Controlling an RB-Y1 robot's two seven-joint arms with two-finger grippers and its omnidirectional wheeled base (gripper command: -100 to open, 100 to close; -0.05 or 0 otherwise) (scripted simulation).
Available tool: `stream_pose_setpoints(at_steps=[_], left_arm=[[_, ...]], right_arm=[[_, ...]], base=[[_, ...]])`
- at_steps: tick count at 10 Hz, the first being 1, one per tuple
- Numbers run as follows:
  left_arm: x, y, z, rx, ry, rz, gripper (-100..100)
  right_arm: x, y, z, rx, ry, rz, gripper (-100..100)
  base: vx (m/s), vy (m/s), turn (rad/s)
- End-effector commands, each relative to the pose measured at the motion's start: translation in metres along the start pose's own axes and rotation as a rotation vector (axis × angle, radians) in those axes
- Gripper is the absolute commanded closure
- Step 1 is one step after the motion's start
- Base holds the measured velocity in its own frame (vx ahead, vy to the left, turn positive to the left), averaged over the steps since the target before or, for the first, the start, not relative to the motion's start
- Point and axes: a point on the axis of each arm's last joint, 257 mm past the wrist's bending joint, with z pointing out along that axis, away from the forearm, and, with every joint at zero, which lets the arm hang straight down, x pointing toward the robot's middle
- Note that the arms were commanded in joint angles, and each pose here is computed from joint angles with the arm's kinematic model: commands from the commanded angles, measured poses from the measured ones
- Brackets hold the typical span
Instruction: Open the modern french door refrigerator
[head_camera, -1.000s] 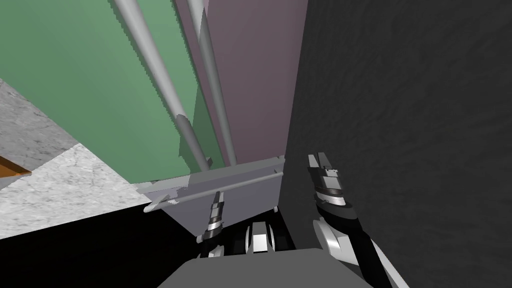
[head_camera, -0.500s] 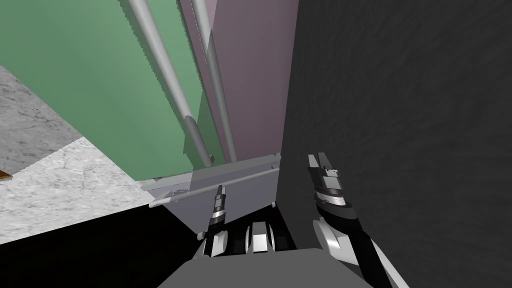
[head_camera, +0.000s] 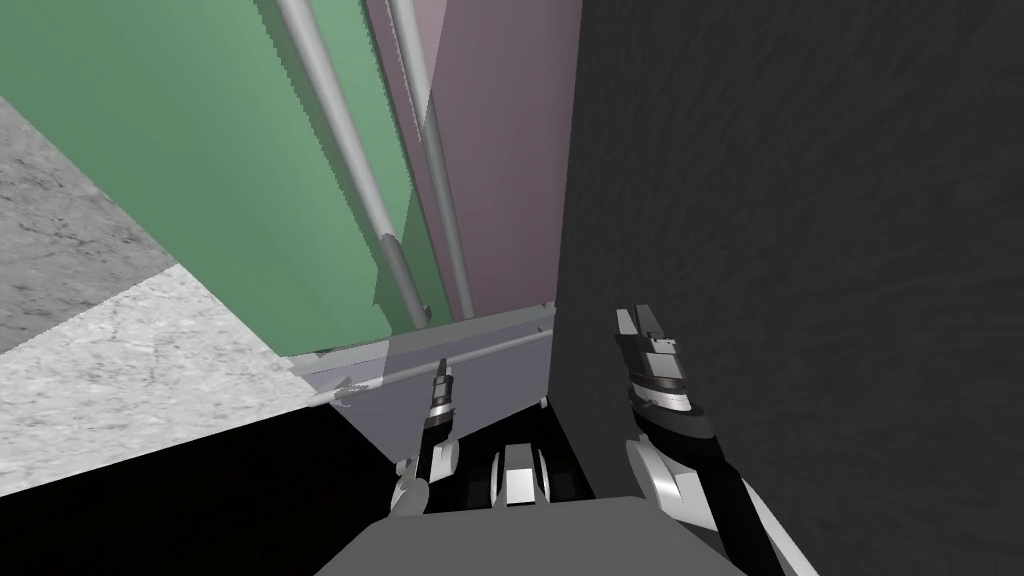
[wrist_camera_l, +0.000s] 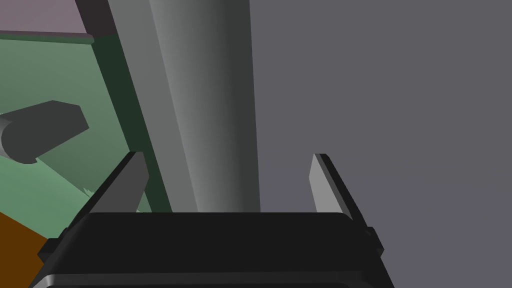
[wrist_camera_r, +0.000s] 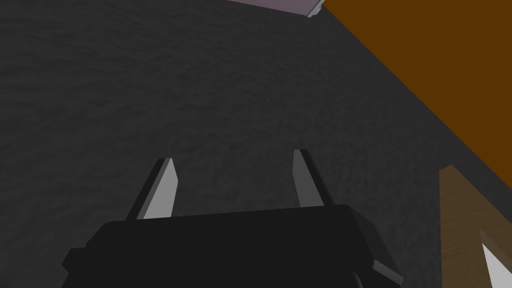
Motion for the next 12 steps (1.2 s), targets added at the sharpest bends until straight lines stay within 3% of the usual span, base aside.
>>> stream_pose_setpoints(at_steps=[1, 4, 5, 7, 12], left_arm=[[0.002, -0.01, -0.021, 0.022, 0.02, -0.021, 100], [-0.002, -0.01, -0.043, 0.01, 0.027, -0.023, 100], [0.001, -0.019, -0.048, 0.031, 0.04, -0.036, 100], [-0.003, -0.014, -0.058, 0.012, 0.038, -0.029, 100], [-0.004, -0.033, -0.093, 0.029, 0.071, -0.049, 100]], right_arm=[[0.0, 0.0, 0.0, 0.0, 0.0, 0.0, 0], [0.0, 0.0, 0.0, 0.0, 0.0, 0.0, 0], [0.0, 0.0, 0.0, 0.0, 0.0, 0.0, 0], [0.0, 0.0, 0.0, 0.0, 0.0, 0.0, 0], [0.0, 0.0, 0.0, 0.0, 0.0, 0.0, 0]], base=[[0.156, -0.013, 0.134], [0.082, -0.014, 0.063], [0.077, -0.008, 0.07], [0.059, -0.004, 0.018], [0.074, -0.014, 0.064]])
